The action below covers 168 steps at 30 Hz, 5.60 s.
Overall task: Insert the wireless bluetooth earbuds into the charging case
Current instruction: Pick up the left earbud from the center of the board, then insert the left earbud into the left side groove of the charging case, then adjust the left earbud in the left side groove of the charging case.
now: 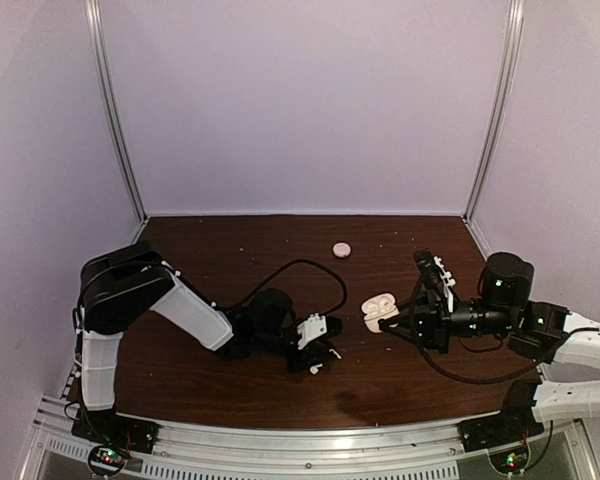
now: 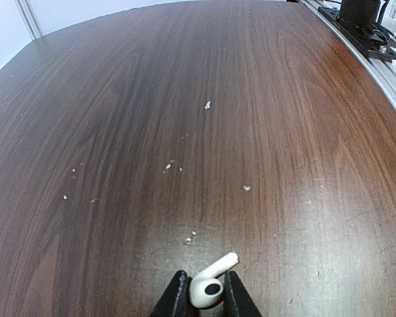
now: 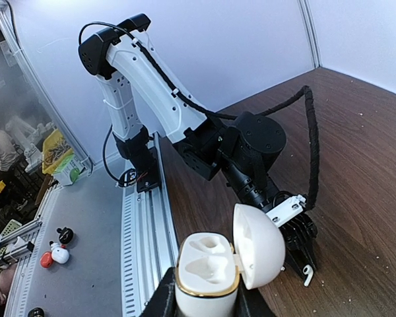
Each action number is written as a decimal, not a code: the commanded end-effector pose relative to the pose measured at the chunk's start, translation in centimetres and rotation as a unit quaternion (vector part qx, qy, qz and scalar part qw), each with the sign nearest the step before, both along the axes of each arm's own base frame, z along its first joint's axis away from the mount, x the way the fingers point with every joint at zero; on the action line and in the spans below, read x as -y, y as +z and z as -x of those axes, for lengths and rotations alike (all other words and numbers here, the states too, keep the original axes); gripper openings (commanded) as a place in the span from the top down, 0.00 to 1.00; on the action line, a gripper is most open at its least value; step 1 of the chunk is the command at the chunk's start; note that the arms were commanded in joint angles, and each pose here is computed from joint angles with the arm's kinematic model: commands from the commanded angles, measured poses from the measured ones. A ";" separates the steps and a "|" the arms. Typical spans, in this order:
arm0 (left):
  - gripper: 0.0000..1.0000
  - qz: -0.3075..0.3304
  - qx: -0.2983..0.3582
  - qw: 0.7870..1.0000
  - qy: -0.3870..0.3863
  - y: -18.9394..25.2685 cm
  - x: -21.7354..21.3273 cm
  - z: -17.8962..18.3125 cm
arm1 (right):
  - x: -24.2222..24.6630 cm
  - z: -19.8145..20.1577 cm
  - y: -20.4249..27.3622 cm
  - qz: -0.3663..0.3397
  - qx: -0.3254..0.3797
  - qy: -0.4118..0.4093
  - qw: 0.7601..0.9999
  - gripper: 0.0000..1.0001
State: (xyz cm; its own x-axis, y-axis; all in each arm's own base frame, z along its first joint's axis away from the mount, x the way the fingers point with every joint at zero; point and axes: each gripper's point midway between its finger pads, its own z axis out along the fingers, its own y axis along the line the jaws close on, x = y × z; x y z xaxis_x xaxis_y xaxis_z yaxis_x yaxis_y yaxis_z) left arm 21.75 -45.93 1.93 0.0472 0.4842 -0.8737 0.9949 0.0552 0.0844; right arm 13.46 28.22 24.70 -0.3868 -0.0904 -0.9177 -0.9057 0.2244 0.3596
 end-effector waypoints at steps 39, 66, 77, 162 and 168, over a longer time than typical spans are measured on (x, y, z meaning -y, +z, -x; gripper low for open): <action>0.90 -0.041 0.279 0.956 0.080 24.8 -6.8 8.1 | -4.7 -0.1 -1.0 0.013 0.229 0.052 0.972 1.00; 0.91 -0.093 0.343 0.934 0.045 23.3 -3.9 10.0 | -6.6 1.4 -1.7 0.025 0.267 0.087 0.959 1.00; 0.91 -0.113 0.354 0.927 0.047 22.1 -3.8 9.8 | -6.5 1.6 -1.4 0.015 0.262 0.086 0.961 1.00; 0.38 0.052 0.268 0.962 0.009 28.5 -7.1 13.9 | -6.4 2.5 -0.9 -0.019 0.211 0.097 0.972 1.00; 0.36 0.059 0.233 0.971 -0.020 28.2 -7.1 14.1 | -6.7 3.8 -0.2 -0.028 0.211 0.134 0.968 1.00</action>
State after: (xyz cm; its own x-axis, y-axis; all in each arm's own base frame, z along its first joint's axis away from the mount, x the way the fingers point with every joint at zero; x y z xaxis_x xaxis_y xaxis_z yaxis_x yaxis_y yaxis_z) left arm 8.78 -38.07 29.20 0.4927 0.4563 -0.7410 0.8053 0.0835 0.5869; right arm 11.01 34.66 22.55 0.0276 -0.1258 -0.9917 -0.9992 0.0257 -0.0311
